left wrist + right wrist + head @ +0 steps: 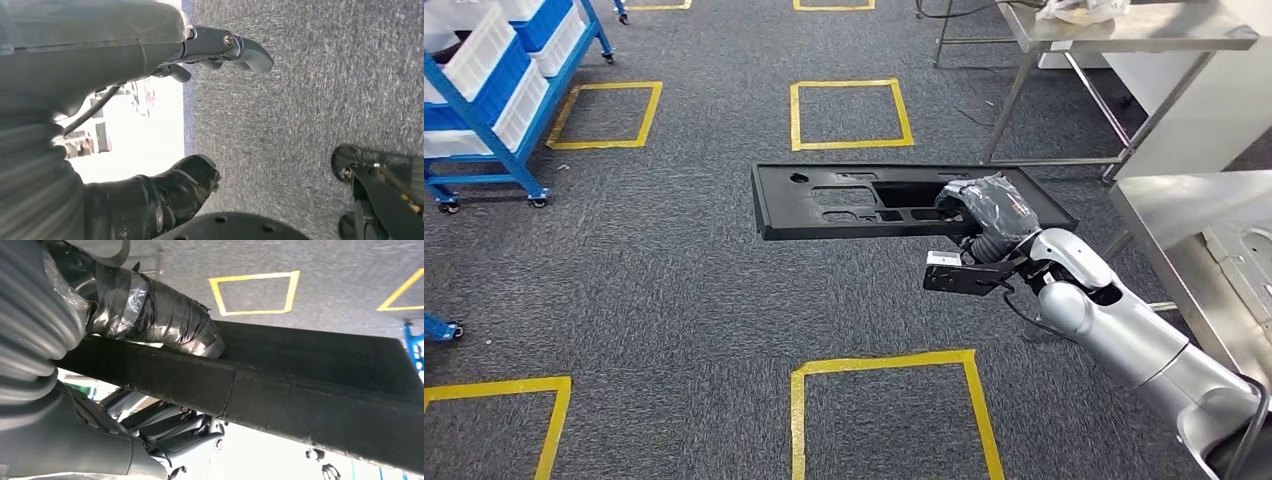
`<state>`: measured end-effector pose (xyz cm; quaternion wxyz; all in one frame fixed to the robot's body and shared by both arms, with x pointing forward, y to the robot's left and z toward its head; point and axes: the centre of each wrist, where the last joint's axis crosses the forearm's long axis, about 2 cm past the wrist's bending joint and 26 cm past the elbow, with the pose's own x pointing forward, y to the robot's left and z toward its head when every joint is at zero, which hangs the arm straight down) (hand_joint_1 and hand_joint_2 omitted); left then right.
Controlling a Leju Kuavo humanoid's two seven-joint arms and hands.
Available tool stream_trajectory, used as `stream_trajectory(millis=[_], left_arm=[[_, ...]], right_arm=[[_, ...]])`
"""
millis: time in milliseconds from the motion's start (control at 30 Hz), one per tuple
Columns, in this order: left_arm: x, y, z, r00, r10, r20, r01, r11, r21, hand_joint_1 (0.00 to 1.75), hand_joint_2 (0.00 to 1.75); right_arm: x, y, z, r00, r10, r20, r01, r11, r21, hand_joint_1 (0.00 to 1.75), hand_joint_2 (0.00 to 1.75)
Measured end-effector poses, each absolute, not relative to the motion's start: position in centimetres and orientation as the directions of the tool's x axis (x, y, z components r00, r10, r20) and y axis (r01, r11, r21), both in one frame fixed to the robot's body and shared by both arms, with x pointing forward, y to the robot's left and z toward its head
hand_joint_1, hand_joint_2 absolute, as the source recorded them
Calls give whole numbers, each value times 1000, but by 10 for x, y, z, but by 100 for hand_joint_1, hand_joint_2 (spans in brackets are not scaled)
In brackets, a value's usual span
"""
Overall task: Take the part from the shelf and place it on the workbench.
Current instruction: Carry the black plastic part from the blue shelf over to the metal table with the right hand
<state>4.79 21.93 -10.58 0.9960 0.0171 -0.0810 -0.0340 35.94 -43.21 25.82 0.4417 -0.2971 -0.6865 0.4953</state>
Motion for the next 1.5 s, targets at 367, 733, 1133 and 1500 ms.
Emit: stream_trajectory(millis=[367,733,1133,1500], left_arm=[[51,220,-105,983,-79,164,73,997,39,0,175],[49,221,-106,978,-111,174,103,993,54,0,175],[49,219,-106,976,-109,188,108,994,20,0,175],[49,218,-106,979,-108,175,106,994,19,0,175]], right_arm=[[358,-435,259,-424,855,300,-26,320,-947,175,175],[355,-433,263,-417,878,236,29,272,-962,175,175],[351,-435,264,-406,893,197,55,239,-969,175,175],[335,-451,277,-344,938,46,229,131,-965,175,175]])
